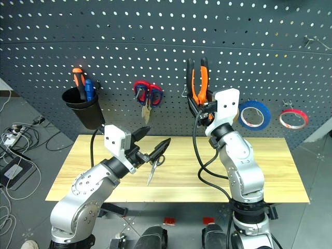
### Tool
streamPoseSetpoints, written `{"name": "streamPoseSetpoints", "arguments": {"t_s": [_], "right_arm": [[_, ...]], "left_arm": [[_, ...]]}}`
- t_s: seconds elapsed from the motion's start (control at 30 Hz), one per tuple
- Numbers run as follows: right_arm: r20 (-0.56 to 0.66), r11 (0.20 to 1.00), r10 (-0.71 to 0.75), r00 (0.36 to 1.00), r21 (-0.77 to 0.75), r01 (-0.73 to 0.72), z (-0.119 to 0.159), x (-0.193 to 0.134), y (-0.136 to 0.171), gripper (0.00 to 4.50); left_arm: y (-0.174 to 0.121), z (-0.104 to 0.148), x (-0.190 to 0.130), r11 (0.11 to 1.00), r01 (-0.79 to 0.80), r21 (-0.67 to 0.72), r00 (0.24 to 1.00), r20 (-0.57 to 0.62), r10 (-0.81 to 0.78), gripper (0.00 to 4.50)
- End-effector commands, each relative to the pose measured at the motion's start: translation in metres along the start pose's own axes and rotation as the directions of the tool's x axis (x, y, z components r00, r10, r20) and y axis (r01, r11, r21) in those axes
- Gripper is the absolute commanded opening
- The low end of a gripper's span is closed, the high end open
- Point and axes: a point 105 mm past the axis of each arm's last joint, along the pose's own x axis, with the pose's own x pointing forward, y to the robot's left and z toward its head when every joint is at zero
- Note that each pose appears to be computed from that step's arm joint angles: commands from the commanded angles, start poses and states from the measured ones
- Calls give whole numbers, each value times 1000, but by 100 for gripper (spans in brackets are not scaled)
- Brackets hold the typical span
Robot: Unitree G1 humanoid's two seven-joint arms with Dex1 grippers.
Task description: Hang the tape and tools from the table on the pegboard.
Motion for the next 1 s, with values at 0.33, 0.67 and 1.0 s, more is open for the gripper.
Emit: {"name": "streamPoseSetpoints", "arguments": {"t_s": [0.33,0.67,1.0], "right_arm": [[293,993,-42,955,-90,71,32,51,11,245],[312,994,-50,949,-78,78,20,73,19,245],[322,989,-72,944,-98,109,11,83,12,245]], "left_arm": [[27,9,37,989,-135,67,987,95,128,450],[26,10,56,992,-90,85,992,98,82,450],[19,15,60,995,-50,90,995,95,41,450]]}}
